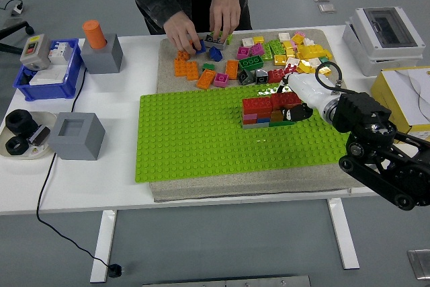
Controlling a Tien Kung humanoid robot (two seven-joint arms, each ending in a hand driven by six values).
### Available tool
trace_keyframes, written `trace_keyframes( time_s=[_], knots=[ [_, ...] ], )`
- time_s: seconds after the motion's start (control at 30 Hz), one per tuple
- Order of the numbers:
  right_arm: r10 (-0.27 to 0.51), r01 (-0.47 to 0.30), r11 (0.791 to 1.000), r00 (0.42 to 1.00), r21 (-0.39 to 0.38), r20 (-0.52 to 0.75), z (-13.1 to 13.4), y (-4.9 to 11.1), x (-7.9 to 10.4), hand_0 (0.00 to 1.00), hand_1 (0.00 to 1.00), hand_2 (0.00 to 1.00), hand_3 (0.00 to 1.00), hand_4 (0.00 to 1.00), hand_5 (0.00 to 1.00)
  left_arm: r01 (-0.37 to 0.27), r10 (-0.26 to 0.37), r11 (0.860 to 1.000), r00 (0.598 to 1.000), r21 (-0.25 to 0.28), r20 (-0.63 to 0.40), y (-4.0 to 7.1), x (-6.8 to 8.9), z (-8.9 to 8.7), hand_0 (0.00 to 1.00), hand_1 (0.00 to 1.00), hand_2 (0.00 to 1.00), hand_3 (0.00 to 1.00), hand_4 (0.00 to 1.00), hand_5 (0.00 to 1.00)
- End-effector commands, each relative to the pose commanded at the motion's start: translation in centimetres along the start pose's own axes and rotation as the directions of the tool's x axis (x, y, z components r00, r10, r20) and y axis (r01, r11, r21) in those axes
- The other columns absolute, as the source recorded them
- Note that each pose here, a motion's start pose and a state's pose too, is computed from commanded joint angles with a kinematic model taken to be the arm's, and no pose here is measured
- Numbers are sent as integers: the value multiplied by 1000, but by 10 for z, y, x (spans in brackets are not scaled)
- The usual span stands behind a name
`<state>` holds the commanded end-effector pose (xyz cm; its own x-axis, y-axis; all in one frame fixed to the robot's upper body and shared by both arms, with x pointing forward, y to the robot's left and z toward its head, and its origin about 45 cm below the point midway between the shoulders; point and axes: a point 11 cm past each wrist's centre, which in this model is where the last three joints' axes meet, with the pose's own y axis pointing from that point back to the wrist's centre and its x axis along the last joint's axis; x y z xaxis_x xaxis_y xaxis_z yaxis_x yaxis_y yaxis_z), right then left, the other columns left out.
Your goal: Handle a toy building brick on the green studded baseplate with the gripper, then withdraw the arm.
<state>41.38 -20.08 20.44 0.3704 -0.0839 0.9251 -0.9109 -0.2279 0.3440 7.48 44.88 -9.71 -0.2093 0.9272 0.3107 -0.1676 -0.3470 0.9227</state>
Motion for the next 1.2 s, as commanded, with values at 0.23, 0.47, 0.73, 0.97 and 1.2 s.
trace_keyframes(
  time_s=[0.23,0.47,0.73,0.97,1.2],
  knots=[
    [-4,4,1000,1000,1,5,0,-1,-2,821,878,914,565,576,162,0,0,1000,1000,-1,1,0,0,0,631,587,565,586,630,210],
    [-6,6,1000,1000,3,8,-1,-1,-3,821,877,912,566,579,166,1,-1,1000,1000,-1,1,0,0,0,631,586,564,586,630,211],
    [-6,6,1000,1000,5,13,-1,-2,-4,820,878,913,650,586,167,0,0,1000,1000,-2,2,0,0,1,631,586,564,586,629,210],
    [-8,7,1000,1000,4,18,-1,-2,-5,823,879,922,670,625,147,1,-1,1000,1000,-1,3,0,-1,1,632,586,564,585,629,211],
    [-11,11,1000,1000,2,20,0,-2,-6,825,881,931,701,700,154,2,-2,1000,1000,-1,3,0,-1,0,632,586,564,585,629,210]
  ],
)
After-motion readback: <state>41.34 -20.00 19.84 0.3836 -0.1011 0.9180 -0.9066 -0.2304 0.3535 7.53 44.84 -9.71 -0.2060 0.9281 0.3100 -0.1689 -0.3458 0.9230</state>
